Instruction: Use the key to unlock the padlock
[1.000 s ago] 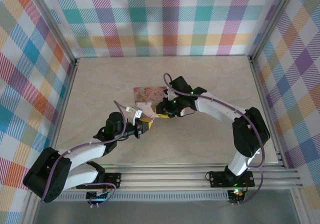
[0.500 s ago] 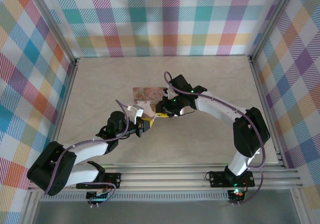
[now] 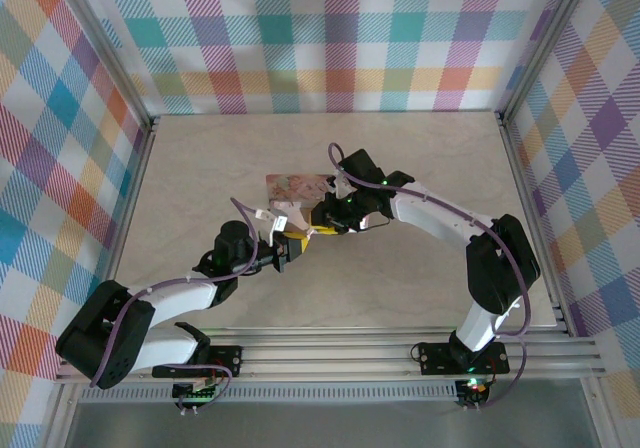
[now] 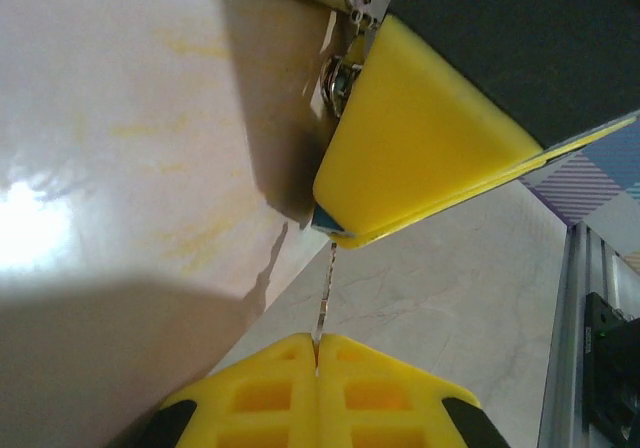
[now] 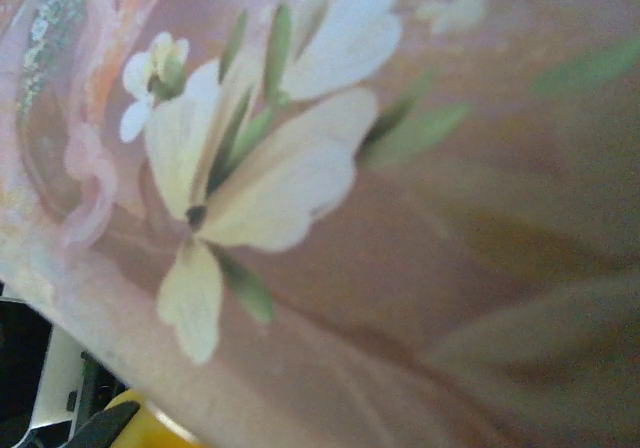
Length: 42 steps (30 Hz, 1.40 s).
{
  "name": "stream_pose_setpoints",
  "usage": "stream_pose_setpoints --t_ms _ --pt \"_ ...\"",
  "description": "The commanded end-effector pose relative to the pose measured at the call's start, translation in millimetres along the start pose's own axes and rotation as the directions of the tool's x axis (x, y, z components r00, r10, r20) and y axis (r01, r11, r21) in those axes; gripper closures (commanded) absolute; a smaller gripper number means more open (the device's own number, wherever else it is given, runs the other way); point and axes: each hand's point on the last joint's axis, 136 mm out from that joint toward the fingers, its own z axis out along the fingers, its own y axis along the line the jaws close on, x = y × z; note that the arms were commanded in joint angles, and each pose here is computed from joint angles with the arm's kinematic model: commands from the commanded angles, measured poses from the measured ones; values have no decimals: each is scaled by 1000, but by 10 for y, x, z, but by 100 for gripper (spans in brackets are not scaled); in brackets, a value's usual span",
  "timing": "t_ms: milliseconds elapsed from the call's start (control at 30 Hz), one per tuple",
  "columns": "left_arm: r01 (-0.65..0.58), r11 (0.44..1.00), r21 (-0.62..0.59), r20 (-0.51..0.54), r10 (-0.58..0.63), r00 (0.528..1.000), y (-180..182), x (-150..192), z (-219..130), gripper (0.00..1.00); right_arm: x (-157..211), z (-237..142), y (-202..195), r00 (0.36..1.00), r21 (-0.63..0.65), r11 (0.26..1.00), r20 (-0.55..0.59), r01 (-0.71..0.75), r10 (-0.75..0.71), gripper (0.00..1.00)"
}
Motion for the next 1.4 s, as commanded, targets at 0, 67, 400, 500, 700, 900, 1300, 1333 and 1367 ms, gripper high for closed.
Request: stream_pose_setpoints --t_ms 0,67,400,500,700,900,1300,1333,1367 --pt "-37 999 35 75 34 997 -121 -246 11 100 -51 -77 229 999 -84 995 11 47 -46 100" --pt "-32 999 33 84 30 996 -117 -270 12 100 -50 -76 231 999 -86 995 10 47 -47 100" --pt "-11 1000 14 60 10 998 -50 -235 73 100 -62 -81 270 999 -103 994 13 47 -46 100" --pt "-2 1000 14 69 1 998 -43 -235 75 100 -54 -68 259 999 -101 994 9 46 -46 100" --pt "5 999 44 125 -10 992 -90 -369 91 100 -40 -38 268 999 -122 992 -3 43 -44 100" --pt "40 994 101 157 -56 986 -144 -505 184 100 -13 3 232 998 -121 991 -17 59 -62 100" --pt "85 985 149 196 -114 974 -146 -662 312 100 162 293 40 992 -140 989 -118 36 -53 100" --pt "95 985 142 188 -121 975 -104 -603 334 100 165 318 1 992 -133 991 -116 31 -46 100" --pt "104 985 136 181 -128 975 -66 -545 350 100 163 347 -50 993 -123 992 -111 23 -37 100"
